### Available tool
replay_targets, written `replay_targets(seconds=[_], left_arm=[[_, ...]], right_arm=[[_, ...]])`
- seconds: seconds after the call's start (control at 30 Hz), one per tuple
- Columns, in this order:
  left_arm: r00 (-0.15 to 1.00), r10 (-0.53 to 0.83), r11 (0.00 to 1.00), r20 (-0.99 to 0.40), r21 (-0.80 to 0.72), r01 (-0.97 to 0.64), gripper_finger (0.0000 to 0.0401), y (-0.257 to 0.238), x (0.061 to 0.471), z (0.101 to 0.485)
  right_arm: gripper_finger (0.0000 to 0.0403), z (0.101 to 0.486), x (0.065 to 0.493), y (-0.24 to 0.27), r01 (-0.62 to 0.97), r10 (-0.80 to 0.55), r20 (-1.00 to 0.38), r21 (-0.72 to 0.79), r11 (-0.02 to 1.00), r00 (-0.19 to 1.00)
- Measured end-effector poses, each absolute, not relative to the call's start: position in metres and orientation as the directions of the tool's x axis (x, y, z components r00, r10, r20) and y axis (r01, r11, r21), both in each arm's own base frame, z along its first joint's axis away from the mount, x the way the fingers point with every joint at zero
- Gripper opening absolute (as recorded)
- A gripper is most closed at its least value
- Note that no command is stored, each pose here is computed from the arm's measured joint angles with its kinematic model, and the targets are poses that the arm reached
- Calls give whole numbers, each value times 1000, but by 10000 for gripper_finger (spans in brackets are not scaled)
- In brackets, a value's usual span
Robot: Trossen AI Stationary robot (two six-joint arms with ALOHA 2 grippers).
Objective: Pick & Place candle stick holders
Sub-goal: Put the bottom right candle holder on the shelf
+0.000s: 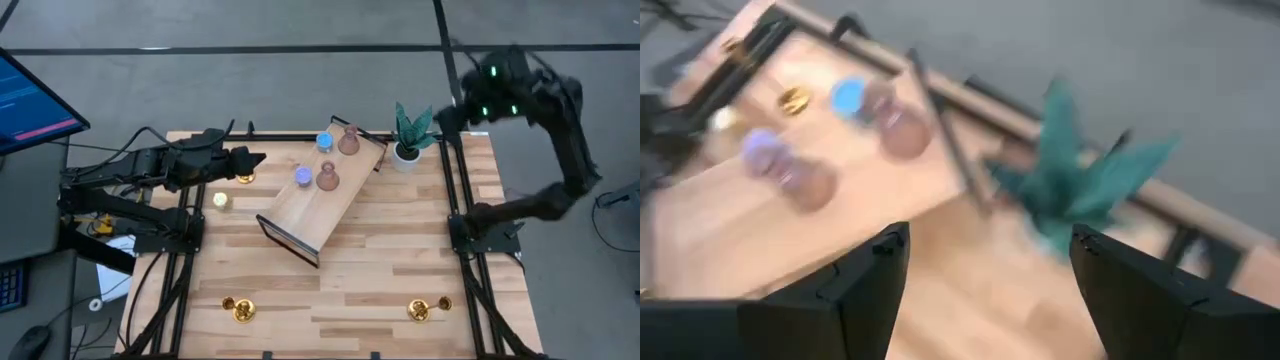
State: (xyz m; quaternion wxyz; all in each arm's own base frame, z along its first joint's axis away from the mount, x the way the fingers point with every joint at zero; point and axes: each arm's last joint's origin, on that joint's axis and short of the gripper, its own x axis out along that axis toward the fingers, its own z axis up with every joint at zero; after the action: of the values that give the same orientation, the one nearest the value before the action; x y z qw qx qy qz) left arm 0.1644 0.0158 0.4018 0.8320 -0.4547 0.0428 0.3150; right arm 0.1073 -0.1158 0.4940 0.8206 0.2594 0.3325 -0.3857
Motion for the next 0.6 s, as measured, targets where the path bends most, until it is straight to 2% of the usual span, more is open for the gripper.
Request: replay_targets(seconds=[0.27,0.43,0.53,0.6], left_arm=[[799,486,389,-353,-731,-560,202,16,165,402],[801,486,389,-350,-734,-557,202,16,165,403],[804,481,390,-350,-736,-554,200,16,165,403],[814,460,397,-354,-738,-545,200,15,165,403]], right_arm=[[265,432,79,-33,780,-223,-809,390,490,544],[265,388,71,-7,780,-48,-854,449,436,519],[265,369,78,4,754,42,-858,473,456,512],[265,365,88,12,679,92,-823,521,517,561]])
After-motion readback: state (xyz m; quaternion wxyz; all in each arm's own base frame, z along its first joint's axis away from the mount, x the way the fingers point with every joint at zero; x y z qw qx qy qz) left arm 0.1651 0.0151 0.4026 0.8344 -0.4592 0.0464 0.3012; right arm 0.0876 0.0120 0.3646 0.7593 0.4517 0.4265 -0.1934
